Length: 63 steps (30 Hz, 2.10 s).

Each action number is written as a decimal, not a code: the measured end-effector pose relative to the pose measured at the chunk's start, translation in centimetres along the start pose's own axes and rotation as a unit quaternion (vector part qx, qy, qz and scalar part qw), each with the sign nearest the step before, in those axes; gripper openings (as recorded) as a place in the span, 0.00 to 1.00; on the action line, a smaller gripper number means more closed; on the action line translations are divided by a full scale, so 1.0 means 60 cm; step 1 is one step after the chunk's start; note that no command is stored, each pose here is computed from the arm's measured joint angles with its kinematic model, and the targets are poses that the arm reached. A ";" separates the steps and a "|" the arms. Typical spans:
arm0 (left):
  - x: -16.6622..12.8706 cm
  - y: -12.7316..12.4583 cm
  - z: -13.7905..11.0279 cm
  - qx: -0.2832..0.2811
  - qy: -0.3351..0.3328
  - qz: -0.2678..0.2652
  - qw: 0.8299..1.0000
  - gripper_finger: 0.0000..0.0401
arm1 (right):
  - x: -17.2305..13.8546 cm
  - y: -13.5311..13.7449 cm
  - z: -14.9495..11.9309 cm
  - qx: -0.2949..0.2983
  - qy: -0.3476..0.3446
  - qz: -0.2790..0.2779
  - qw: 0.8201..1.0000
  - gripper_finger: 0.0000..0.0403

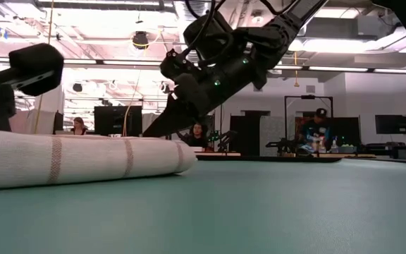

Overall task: Roll towel
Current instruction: Roll the white towel

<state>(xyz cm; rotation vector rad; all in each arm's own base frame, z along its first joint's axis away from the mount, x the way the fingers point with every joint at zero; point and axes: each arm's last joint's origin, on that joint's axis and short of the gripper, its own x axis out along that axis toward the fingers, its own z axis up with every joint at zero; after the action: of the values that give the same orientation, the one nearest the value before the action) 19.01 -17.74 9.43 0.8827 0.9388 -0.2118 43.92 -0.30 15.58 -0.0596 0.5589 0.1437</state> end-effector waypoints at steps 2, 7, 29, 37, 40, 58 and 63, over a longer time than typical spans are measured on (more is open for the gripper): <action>0.005 0.007 -0.001 0.026 0.005 -0.004 1.000 0.00 | 0.001 0.007 0.000 -0.003 0.001 0.004 1.000 0.03; 0.011 0.016 -0.002 0.065 0.008 -0.014 0.998 0.00 | 0.001 0.010 -0.001 -0.005 0.005 0.007 1.000 0.04; 0.014 0.020 0.000 0.156 0.005 -0.009 0.988 0.00 | 0.008 0.002 -0.021 -0.007 0.045 0.007 0.999 0.03; 0.014 0.024 0.003 0.154 0.008 0.008 0.988 0.00 | 0.033 -0.007 -0.060 0.047 0.085 0.002 0.995 0.03; 0.009 0.024 0.002 0.151 0.012 0.021 0.988 0.00 | 0.030 -0.005 -0.069 0.072 0.125 -0.018 0.989 0.03; -0.018 0.052 -0.010 0.164 0.057 0.139 0.975 0.00 | 0.009 0.052 -0.094 0.160 0.242 -0.118 0.950 0.03; -0.047 0.067 -0.012 0.130 0.054 0.191 0.971 0.00 | 0.009 0.066 -0.094 0.150 0.240 -0.136 0.949 0.03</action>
<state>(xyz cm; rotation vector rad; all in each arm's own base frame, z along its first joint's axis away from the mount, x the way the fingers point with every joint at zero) 18.93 -15.19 13.67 1.3091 0.8341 0.0479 40.84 3.17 10.44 0.1288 1.0457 -0.2346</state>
